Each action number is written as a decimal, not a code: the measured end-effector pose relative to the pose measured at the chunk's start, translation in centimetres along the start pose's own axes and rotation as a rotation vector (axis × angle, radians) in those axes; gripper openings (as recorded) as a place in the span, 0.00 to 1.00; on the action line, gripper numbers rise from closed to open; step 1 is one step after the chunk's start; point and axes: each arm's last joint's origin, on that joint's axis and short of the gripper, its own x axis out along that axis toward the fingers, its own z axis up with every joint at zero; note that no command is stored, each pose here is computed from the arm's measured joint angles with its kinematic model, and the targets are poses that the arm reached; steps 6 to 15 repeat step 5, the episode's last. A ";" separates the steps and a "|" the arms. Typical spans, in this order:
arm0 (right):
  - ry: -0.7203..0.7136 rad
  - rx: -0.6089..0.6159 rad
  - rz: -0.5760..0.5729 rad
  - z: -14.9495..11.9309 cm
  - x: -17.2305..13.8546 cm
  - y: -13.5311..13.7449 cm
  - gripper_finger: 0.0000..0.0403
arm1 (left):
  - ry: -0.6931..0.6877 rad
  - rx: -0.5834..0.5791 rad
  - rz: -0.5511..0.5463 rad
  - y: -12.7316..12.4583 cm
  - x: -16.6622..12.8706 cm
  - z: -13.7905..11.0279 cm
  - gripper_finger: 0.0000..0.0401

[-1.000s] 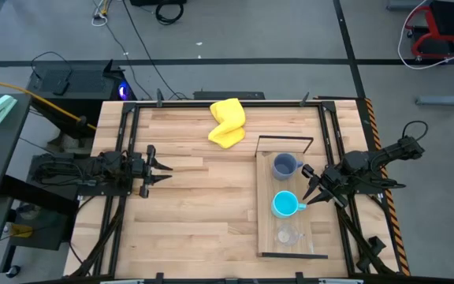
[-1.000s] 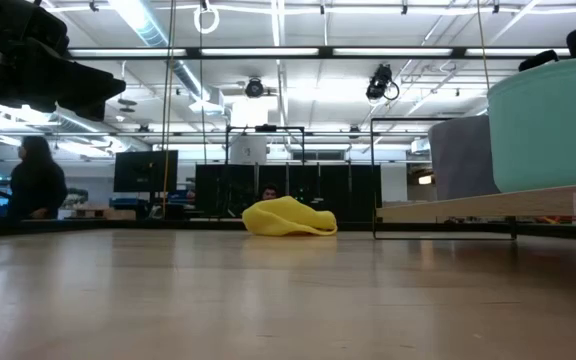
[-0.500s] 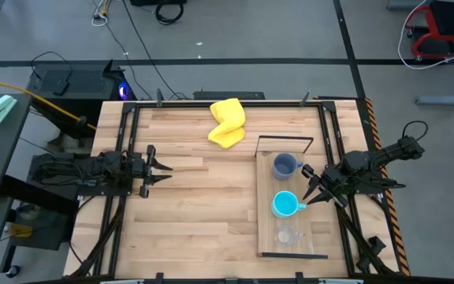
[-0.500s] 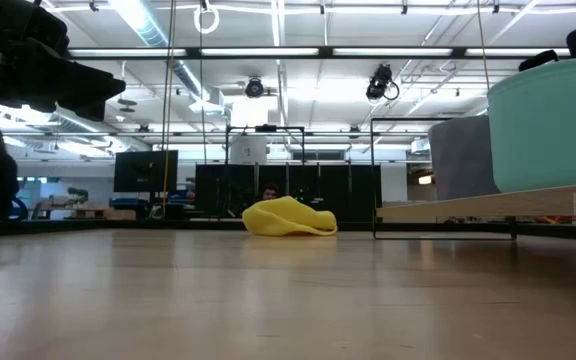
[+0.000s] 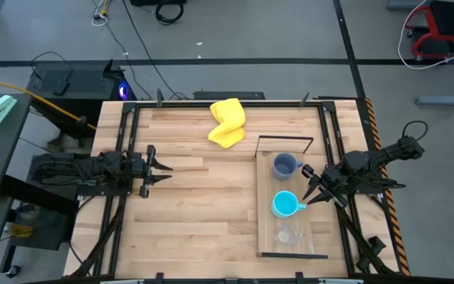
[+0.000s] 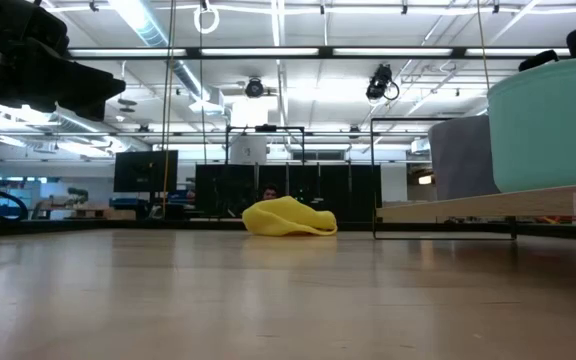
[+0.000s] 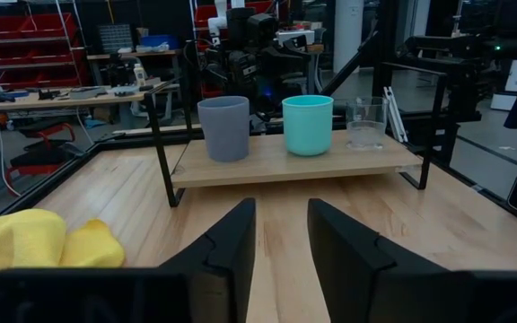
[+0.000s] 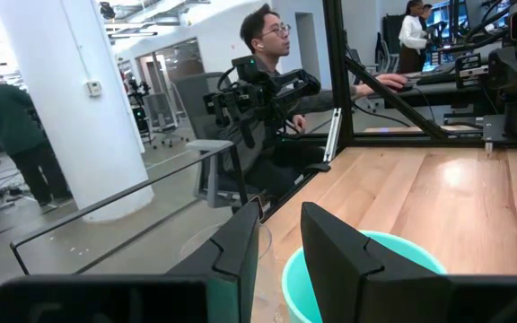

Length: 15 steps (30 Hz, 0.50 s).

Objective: Stack small to large cups/mugs on shelf
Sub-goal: Return to Home Position

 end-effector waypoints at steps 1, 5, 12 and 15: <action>0.000 0.000 0.000 0.0 0.0 0.0 0.24 | 0.000 0.000 0.000 0.0 0.0 0.0 0.28; 0.000 0.000 0.000 0.0 0.0 0.0 0.24 | 0.000 0.000 0.000 0.0 0.0 0.0 0.28; 0.000 0.000 0.000 0.0 0.0 0.0 0.24 | 0.000 0.000 0.000 0.0 0.0 0.0 0.28; 0.000 0.000 0.000 0.0 0.0 0.0 0.24 | 0.000 0.000 0.000 0.0 0.0 0.0 0.28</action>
